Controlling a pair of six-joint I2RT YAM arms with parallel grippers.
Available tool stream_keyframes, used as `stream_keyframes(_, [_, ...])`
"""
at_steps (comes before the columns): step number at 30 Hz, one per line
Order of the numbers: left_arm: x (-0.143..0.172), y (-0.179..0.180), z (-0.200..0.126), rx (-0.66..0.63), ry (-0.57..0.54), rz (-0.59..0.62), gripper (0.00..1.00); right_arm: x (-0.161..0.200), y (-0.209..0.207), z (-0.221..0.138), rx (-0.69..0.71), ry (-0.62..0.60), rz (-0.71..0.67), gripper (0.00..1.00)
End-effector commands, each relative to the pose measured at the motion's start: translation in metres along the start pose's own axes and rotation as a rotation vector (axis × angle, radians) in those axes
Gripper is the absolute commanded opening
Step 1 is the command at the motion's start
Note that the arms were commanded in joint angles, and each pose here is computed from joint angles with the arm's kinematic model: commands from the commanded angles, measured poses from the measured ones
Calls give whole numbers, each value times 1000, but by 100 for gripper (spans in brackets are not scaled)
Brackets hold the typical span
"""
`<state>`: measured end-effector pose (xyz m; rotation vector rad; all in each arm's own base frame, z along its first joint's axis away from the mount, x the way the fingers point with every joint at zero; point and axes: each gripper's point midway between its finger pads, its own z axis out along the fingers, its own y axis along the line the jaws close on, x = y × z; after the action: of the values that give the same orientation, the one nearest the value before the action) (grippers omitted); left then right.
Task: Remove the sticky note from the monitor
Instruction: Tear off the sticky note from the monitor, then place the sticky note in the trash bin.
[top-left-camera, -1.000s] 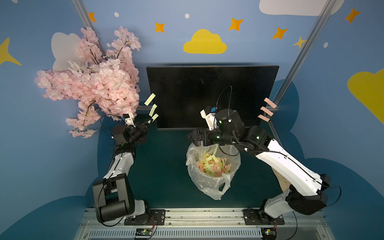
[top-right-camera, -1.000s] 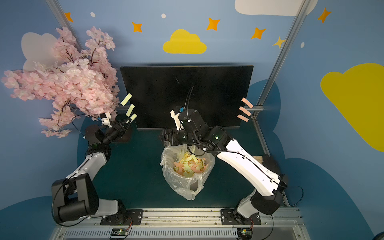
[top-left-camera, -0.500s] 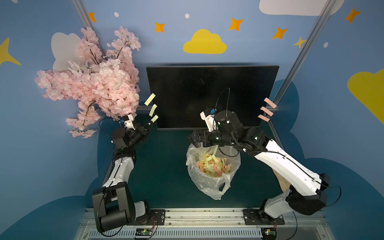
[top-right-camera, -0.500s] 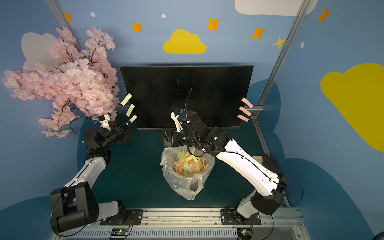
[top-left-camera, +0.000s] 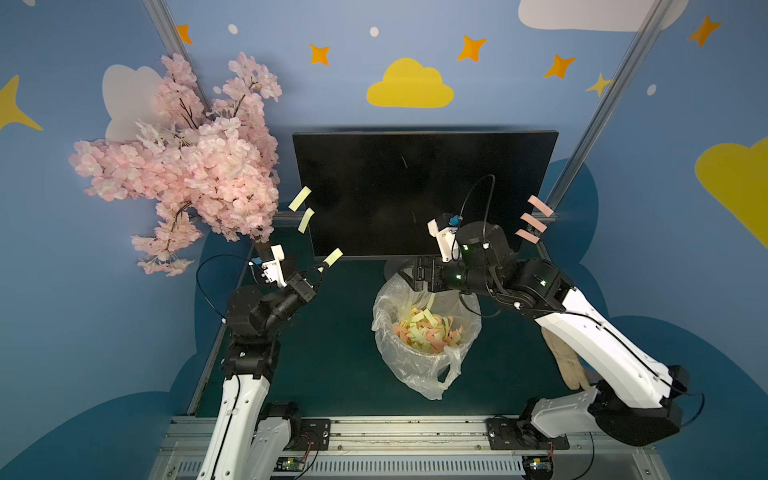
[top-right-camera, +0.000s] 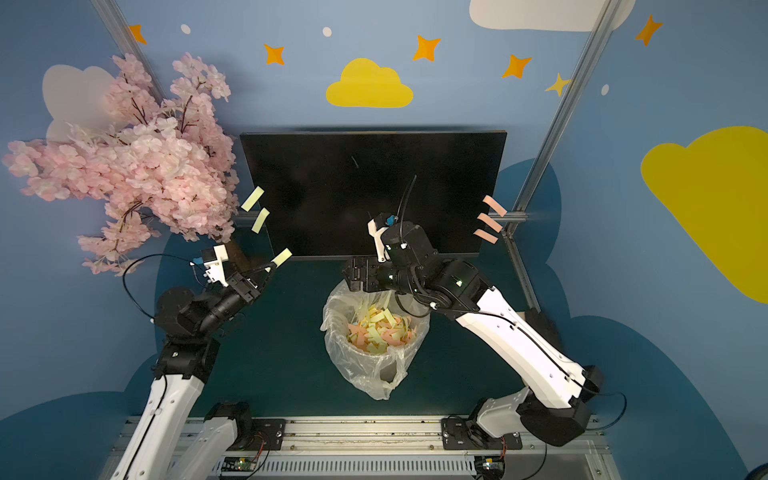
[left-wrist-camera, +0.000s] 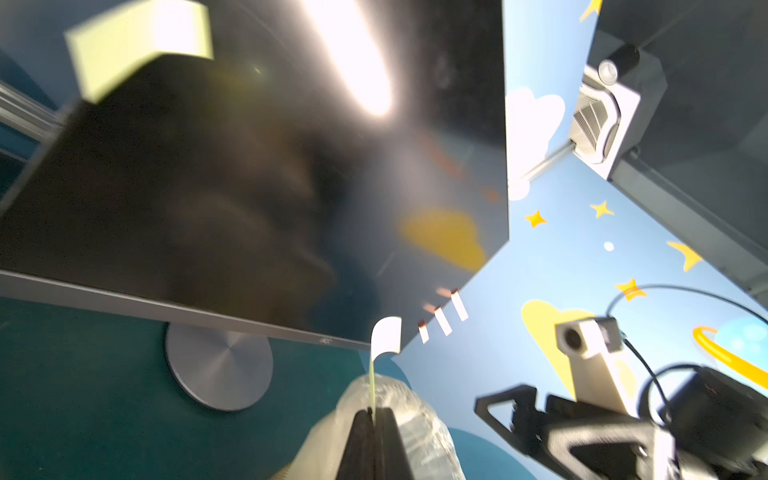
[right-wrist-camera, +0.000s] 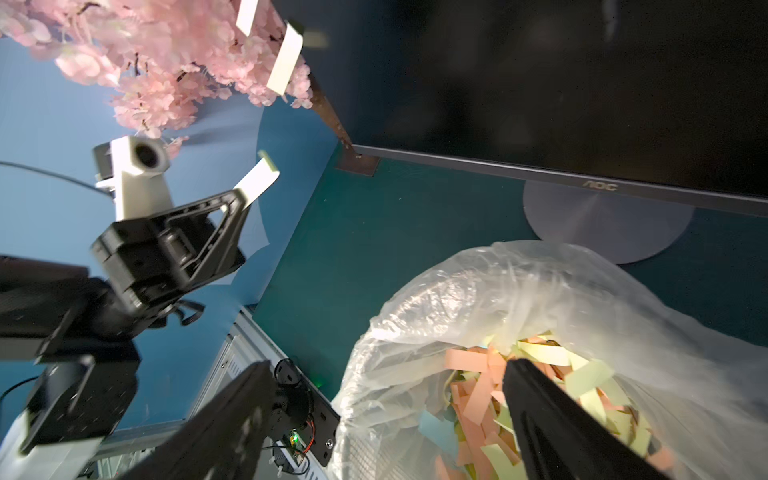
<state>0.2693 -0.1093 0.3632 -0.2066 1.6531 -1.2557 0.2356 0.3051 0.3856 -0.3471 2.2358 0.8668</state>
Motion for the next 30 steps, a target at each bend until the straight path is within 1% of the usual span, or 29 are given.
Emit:
stream_keyframes(1, [18,-12,-7,-66,74,41,3,3,-26,-15,77,-4,29,91])
stream_keyframes(4, [25,-39,-4,-45,130,90,3,2,-44,-28,113,-23,55,91])
stream_keyframes(7, [41,-65,9,-26,234,162,3,3,-61,-41,151,-37,81,91])
stream_keyframes(10, [68,-87,27,-23,355,267,3,3,-78,-55,196,-55,101,92])
stream_keyframes(14, [117,-102,52,-49,519,420,3,5,-97,-76,258,-76,112,92])
stream_keyframes(17, [150,-104,64,-75,611,515,3,9,-108,-89,296,-84,122,92])
stream_keyframes(20, [172,-101,70,-114,675,607,3,15,-116,-100,318,-92,134,92])
stream_keyframes(25, [191,-82,77,-207,757,701,4,28,-124,-103,332,-73,156,92])
stream_keyframes(27, [196,-76,80,-225,783,720,8,31,-126,-102,334,-63,160,92])
stream_keyframes(30, [202,-71,85,-239,805,741,20,31,-126,-99,334,-56,163,92])
